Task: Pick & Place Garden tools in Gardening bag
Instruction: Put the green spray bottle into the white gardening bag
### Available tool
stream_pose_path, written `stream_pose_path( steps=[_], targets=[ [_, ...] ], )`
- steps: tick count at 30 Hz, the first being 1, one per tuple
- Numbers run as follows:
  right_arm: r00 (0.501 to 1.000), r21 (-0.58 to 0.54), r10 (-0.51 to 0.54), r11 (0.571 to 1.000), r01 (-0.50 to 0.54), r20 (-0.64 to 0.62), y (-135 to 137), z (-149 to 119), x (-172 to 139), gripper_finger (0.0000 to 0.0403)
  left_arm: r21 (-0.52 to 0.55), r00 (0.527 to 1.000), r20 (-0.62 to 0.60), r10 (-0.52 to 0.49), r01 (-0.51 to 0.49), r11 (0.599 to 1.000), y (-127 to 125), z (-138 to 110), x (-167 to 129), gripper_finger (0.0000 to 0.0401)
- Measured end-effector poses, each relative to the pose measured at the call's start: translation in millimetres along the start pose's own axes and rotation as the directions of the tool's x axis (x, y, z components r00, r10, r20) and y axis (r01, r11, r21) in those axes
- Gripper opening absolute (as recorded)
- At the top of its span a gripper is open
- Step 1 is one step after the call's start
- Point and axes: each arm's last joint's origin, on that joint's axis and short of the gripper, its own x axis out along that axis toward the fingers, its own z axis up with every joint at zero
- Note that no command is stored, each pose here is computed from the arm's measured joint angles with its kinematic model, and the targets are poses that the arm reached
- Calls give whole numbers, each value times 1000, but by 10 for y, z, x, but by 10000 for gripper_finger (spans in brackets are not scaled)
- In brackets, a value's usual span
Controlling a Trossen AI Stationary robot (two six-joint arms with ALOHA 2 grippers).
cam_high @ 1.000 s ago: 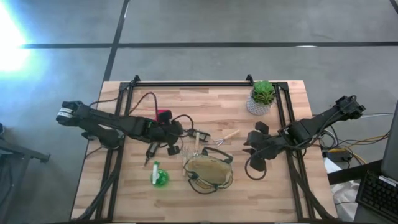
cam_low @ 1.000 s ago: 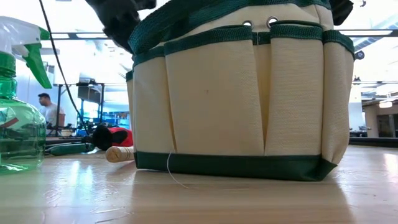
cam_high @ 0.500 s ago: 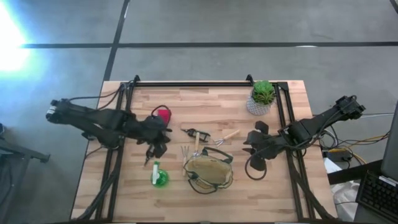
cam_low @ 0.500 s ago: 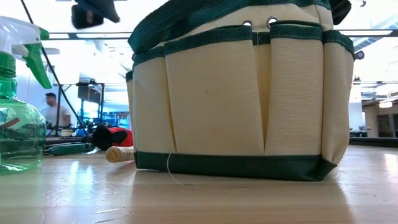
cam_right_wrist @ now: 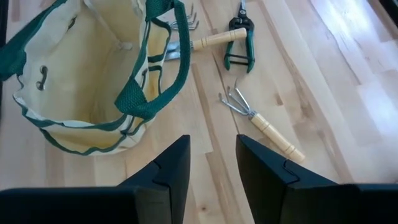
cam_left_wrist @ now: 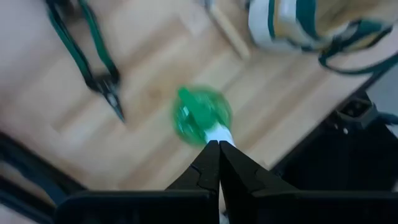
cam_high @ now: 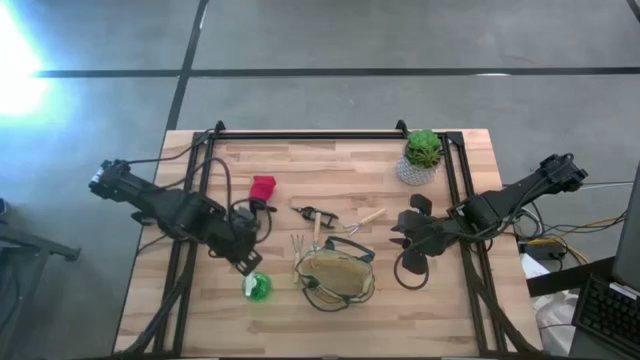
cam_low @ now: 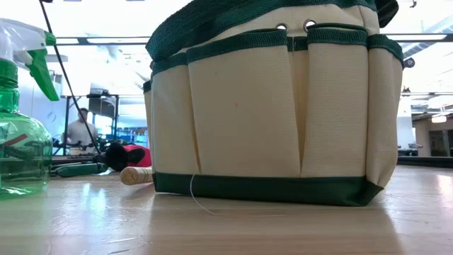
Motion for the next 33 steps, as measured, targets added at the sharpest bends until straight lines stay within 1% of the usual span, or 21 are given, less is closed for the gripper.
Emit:
stream_pose_path(
  steps=[3, 7, 13, 19, 21, 24, 29, 33],
  targets=[
    [1000, -27, 0, 1000, 0, -1, 0, -1, 0, 129, -34, 997, -81, 15, -18, 999, -100, -16, 95, 10],
    [1000, -34, -3, 999, 2, -4, -3, -4, 0, 133, -40, 990, -134, 41, -47, 998, -197, -4, 211, 10],
    [996, -58, -55, 997, 51, -76, -59, -75, -1, 133, -21, 985, -154, 83, -87, 996, -219, 14, 298, 10],
    [995, -45, -60, 997, 57, -81, -68, -76, 0, 136, -29, 980, -148, 131, -137, 990, -173, 17, 296, 15],
    [995, -45, -60, 997, 57, -81, -68, -76, 0, 138, -38, 977, -150, 150, -157, 987, -150, 28, 290, 28],
    [995, -45, -60, 997, 57, -81, -68, -76, 1, 141, -51, 974, -153, 170, -179, 982, -119, 54, 282, 62],
    [995, -46, -60, 997, 57, -81, -68, -76, 1, 138, -71, 975, -149, 163, -175, 982, -115, 93, 283, 127],
    [995, -56, -61, 997, 56, -82, -67, -76, 2, 133, -92, 978, -145, 149, -163, 982, -128, 99, 288, 165]
  ],
)
